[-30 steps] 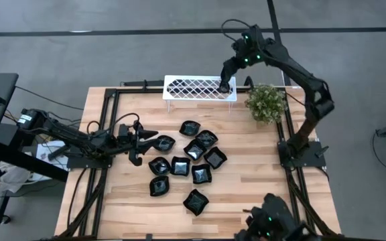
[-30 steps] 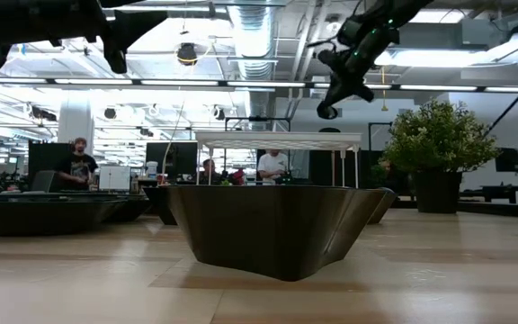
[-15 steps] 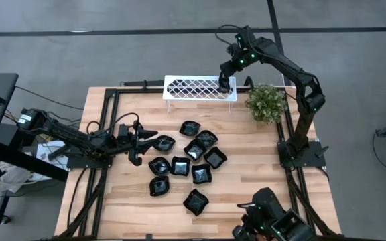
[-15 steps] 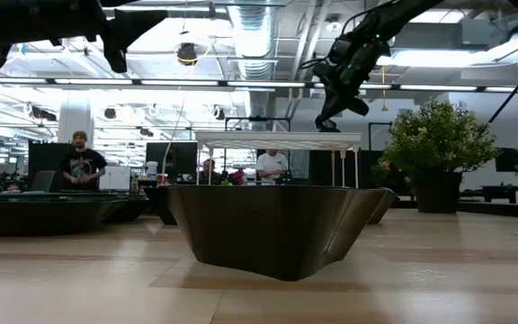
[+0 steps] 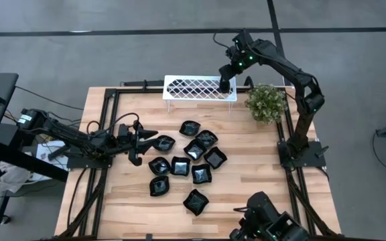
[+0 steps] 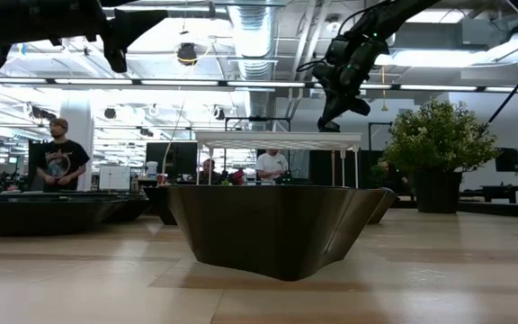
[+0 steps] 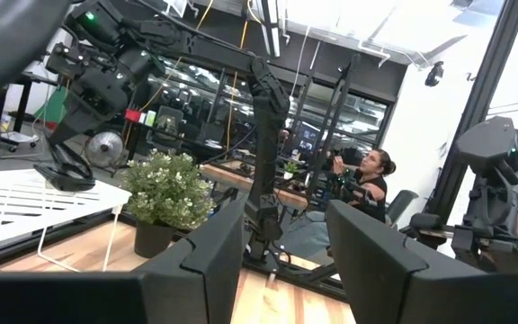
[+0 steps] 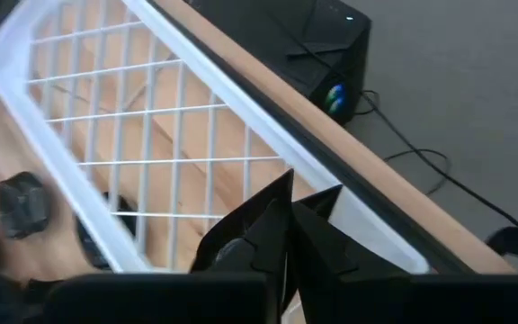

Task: Pick & Place Mini shaped plates
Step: Stack the drop-shaped plate on top of the drop-shaped plates on the shelf, then put the distorted square plate on the shelf

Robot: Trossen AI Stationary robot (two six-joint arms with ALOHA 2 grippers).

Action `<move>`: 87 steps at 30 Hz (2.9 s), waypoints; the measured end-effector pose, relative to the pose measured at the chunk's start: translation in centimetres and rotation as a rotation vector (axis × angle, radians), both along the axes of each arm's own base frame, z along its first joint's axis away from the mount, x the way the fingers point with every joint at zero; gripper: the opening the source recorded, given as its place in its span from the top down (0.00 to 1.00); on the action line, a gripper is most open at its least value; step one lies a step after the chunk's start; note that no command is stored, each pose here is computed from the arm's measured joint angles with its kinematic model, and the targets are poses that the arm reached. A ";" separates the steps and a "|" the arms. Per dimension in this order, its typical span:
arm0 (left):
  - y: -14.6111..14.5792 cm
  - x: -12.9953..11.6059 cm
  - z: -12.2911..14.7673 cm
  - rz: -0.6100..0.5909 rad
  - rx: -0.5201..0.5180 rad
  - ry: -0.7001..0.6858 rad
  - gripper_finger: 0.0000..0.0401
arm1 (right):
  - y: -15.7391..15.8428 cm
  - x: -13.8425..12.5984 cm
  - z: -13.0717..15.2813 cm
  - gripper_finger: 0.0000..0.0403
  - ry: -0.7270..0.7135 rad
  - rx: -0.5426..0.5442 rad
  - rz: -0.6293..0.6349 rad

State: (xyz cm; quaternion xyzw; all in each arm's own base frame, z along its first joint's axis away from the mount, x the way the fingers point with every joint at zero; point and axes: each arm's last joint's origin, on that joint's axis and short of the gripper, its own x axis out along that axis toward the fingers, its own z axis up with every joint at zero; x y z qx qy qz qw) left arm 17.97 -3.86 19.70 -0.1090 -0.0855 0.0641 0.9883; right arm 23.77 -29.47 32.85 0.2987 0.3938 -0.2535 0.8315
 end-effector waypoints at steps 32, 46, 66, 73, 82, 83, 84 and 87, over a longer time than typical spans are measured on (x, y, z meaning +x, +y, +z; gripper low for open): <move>-0.5 0.2 -0.3 -0.153 0.004 0.016 0.59 | 13.0 1.9 4.6 0.89 -0.255 -0.536 0.180; -0.9 1.4 -2.7 -0.182 0.117 0.177 0.59 | 30.1 -0.4 -4.8 0.89 -0.564 -0.657 0.385; -0.9 -0.5 -5.8 -0.452 0.079 0.300 0.59 | 36.3 1.9 -12.7 0.89 -0.414 -0.637 0.627; -0.9 -0.5 -5.8 -0.450 0.079 0.296 0.59 | 36.4 2.0 -12.3 0.89 -0.426 -0.657 0.639; -0.9 -0.5 -5.8 -0.450 0.079 0.293 0.59 | 36.2 2.2 -12.2 0.89 -0.435 -0.660 0.626; -0.9 -0.5 -5.8 -0.450 0.079 0.293 0.59 | 36.2 2.1 -12.2 0.89 -0.434 -0.660 0.627; -0.9 -0.5 -5.8 -0.450 0.079 0.293 0.59 | 36.2 2.1 -12.2 0.89 -0.434 -0.659 0.627; -0.9 -0.5 -5.8 -0.450 0.079 0.293 0.59 | 36.2 2.1 -12.2 0.89 -0.433 -0.660 0.627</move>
